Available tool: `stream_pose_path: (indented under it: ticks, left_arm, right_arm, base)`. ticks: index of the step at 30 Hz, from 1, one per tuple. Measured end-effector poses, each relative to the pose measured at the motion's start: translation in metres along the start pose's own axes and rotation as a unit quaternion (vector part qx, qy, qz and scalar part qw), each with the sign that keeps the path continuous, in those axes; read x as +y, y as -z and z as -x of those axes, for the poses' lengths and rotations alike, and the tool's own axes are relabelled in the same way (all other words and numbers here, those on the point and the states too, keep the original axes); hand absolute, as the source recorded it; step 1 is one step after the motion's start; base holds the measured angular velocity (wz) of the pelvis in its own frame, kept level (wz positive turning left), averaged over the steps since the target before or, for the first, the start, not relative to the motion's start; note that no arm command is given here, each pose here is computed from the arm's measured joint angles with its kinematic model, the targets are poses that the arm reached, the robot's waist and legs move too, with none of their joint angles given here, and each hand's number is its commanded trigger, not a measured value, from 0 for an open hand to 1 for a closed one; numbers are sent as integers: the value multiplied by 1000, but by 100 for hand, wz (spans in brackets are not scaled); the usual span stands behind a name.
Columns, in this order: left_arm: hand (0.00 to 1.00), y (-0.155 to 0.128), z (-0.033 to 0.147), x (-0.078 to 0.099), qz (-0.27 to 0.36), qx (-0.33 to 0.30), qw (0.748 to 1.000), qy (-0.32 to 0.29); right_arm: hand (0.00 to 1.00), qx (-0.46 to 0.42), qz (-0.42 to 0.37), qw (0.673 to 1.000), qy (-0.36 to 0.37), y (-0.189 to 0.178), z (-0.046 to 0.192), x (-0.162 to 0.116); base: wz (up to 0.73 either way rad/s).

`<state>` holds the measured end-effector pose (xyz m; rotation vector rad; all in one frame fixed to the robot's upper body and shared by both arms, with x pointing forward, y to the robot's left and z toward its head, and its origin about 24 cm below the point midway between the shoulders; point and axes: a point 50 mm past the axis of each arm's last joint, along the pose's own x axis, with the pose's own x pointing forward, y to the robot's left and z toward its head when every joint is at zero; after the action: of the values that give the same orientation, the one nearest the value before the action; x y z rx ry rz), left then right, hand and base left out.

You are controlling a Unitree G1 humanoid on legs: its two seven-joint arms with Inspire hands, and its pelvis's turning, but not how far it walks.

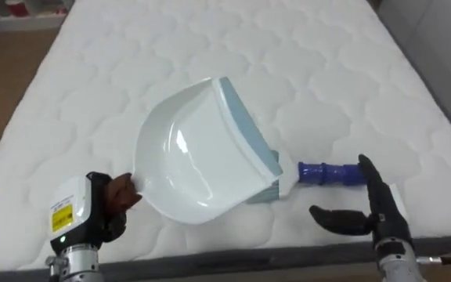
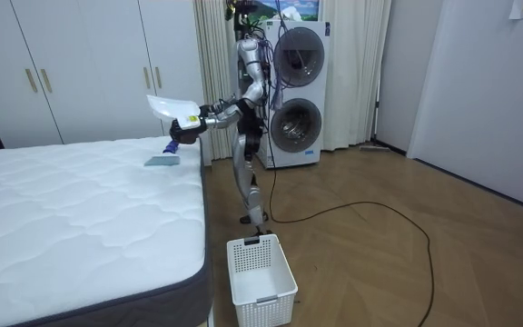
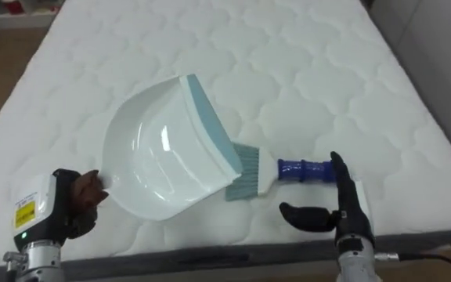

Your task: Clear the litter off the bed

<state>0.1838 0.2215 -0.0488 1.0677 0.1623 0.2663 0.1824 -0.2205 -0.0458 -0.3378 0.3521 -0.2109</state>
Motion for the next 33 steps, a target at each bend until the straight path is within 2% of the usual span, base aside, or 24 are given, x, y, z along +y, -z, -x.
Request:
stream_pose_path:
  ticks: [1,2,3,12,19,27,33]
  left_arm:
    - [66,-2,0,-1,3,-2,1000,4]
    - [45,-3,-1,-2,4,-3,1000,6]
    - [0,-4,-1,-3,7,-7,1000,11]
    - [0,-1,0,-7,32,12,999,34]
    - [0,1,5,-11,33,19,998,54]
    - [0,-3,9,-17,49,27,996,63]
    - [0,5,13,-21,78,70,992,72]
  right_arm:
    - [0,1,0,1000,0,1,0,1]
    - [0,2,0,1000,-1,1,0,1]
    - [0,4,0,1000,-2,2,0,2]
    - [0,13,-3,1000,-21,5,1,10]
    - [0,2,53,998,-31,6,3,12]
    - [0,15,66,996,-56,10,5,14]
    - [0,25,78,994,-69,12,6,16]
  base:
    - [-30]
    - [-31]
    - [-30]
    - [-20]
    - [0]
    - [2]
    - [-2]
